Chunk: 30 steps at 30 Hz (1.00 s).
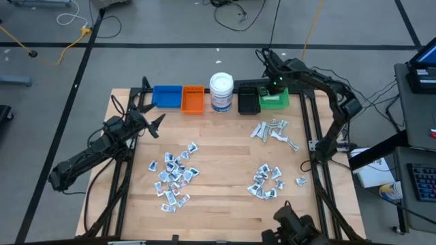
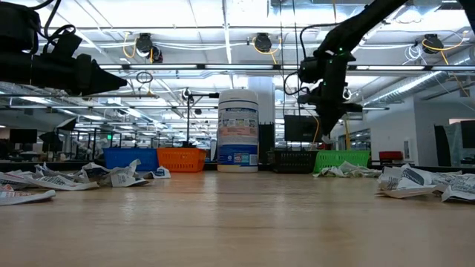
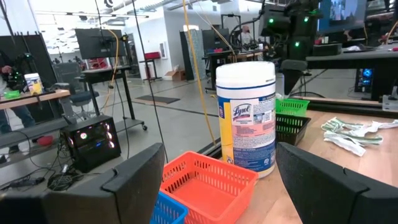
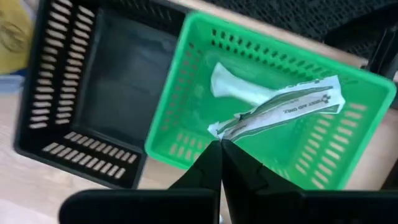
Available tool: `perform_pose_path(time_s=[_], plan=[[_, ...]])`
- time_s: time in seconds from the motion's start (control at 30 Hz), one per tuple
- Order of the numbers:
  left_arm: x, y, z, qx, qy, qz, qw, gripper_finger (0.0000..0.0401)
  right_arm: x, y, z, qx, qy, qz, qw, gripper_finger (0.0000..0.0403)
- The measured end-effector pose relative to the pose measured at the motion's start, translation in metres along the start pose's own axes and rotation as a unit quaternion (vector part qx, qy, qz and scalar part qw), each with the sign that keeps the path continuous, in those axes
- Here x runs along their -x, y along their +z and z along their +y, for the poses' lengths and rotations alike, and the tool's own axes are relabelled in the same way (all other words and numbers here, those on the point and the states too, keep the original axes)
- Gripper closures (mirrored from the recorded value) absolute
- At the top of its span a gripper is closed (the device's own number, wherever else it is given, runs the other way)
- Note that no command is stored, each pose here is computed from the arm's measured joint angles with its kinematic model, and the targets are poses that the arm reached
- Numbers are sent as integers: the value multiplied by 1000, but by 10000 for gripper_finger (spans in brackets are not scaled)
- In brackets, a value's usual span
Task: Pick & Place First Aid Supplies
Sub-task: Put the bandage into the green bin
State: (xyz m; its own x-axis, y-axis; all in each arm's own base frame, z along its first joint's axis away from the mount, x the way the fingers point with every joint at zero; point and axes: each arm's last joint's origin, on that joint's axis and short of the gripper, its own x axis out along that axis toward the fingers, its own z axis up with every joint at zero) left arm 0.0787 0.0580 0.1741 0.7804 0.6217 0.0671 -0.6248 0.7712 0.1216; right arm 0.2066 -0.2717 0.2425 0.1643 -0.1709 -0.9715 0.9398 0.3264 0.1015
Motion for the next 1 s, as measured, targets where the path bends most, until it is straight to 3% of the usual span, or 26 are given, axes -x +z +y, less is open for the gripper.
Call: perform_pose_path(time_s=[0.5,0.63,0.83,1.0], plan=[[0,0,0,0,0,0,1000,91,-29,-9,-3,14,-18,8,1000,394],[0,0,0,0,0,0,1000,91,-28,-9,-2,15,-18,6,1000,354],[0,0,0,0,0,0,1000,91,-27,-8,-2,24,-14,1,1000,258],[0,0,0,0,0,0,1000,91,-8,-11,-2,59,-6,-26,998,206]])
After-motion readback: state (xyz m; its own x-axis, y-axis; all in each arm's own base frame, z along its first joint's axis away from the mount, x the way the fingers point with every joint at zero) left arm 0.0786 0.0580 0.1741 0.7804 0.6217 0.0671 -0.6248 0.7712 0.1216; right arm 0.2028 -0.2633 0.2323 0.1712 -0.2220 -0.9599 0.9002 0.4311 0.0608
